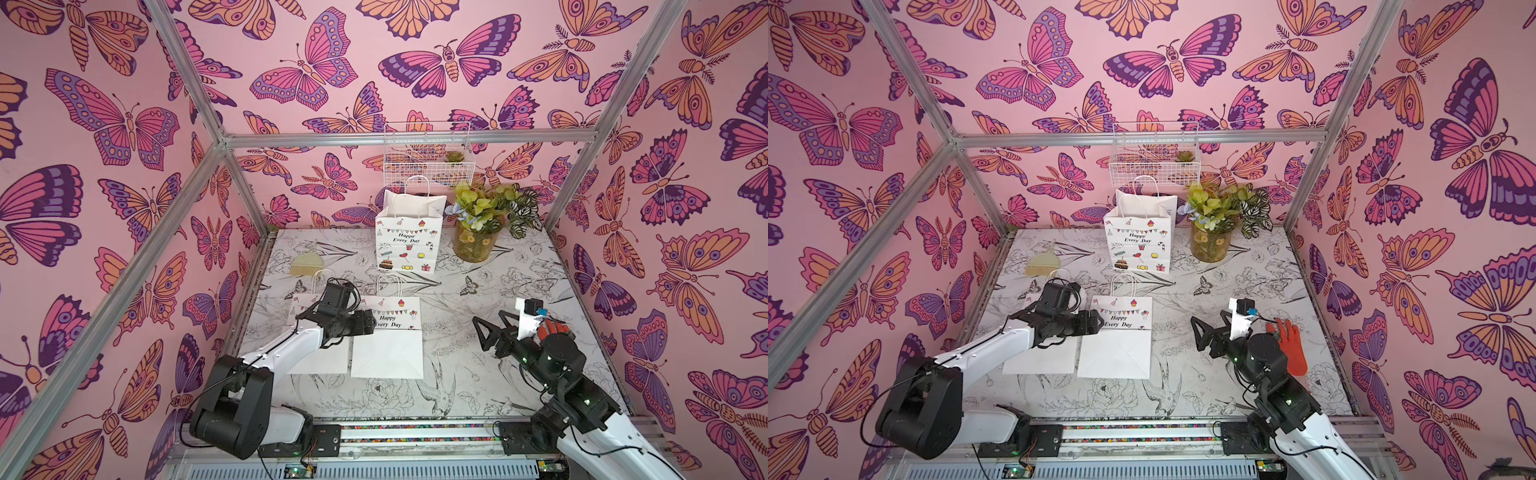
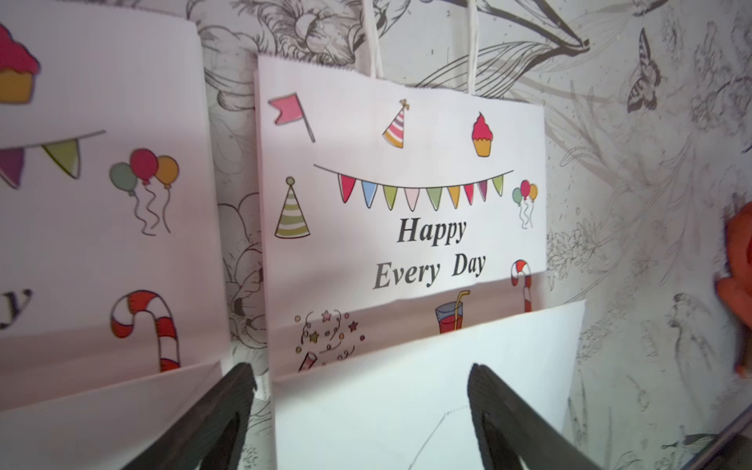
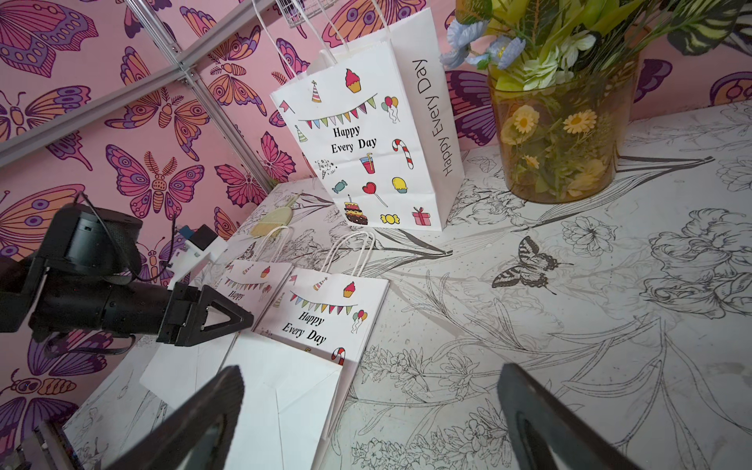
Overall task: Put away the paper bag
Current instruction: Place the paper bag at the center of the board, then pick up the paper bag from the center of the board.
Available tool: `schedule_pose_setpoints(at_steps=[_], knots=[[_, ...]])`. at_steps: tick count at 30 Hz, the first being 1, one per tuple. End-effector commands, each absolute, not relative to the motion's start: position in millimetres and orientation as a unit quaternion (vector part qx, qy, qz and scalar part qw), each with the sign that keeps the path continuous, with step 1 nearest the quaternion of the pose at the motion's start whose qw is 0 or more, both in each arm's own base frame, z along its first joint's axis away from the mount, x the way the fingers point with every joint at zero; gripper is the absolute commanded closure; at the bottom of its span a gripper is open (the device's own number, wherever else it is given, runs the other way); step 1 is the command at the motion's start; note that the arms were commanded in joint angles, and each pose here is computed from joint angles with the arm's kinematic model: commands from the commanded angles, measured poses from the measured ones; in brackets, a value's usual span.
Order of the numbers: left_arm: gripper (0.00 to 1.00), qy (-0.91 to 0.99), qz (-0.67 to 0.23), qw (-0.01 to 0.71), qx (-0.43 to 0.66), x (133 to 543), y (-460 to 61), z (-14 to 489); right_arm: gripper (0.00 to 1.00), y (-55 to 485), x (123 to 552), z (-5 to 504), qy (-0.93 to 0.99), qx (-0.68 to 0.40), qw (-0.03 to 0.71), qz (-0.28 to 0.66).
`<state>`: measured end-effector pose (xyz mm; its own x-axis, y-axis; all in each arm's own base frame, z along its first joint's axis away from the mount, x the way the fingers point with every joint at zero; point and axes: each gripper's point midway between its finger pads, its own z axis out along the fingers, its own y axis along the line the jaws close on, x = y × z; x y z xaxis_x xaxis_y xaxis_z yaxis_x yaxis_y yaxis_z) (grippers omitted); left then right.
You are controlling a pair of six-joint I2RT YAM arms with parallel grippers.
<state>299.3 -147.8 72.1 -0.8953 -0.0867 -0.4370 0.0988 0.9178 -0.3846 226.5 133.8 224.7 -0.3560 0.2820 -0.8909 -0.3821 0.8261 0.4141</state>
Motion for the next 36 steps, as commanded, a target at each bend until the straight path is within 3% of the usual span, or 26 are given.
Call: schedule_pose_setpoints(at_steps=[1,5,12,18,21,28,36], knots=[[0.08,0.957,-0.165,0.239,0.011,299.9,-134.5,82.7,0.00,132.2,226.7,228.9,0.764,-0.028,0.575,0.292],[0.07,0.957,-0.127,0.261,0.018,303.0,-120.7,102.6,0.01,131.4,229.3,228.9,0.766,-0.024,0.574,0.287],[0.08,0.888,-0.142,0.435,0.049,349.0,-128.1,210.8,0.01,134.1,252.6,238.3,0.774,-0.027,0.582,0.248],[0.05,0.806,-0.137,0.573,0.056,397.9,-133.1,281.2,0.00,165.6,302.1,257.5,0.786,-0.079,0.572,0.220],[0.02,0.753,-0.151,0.636,0.077,412.4,-138.9,314.6,0.01,178.4,338.8,269.7,0.781,-0.074,0.555,0.276],[0.02,0.705,-0.228,0.662,0.110,463.5,-150.2,320.9,0.07,201.6,424.2,292.6,0.752,-0.128,0.549,0.341],[0.02,0.685,-0.262,0.666,0.136,492.4,-158.3,316.0,0.14,240.4,479.1,280.8,0.735,-0.202,0.534,0.366]])
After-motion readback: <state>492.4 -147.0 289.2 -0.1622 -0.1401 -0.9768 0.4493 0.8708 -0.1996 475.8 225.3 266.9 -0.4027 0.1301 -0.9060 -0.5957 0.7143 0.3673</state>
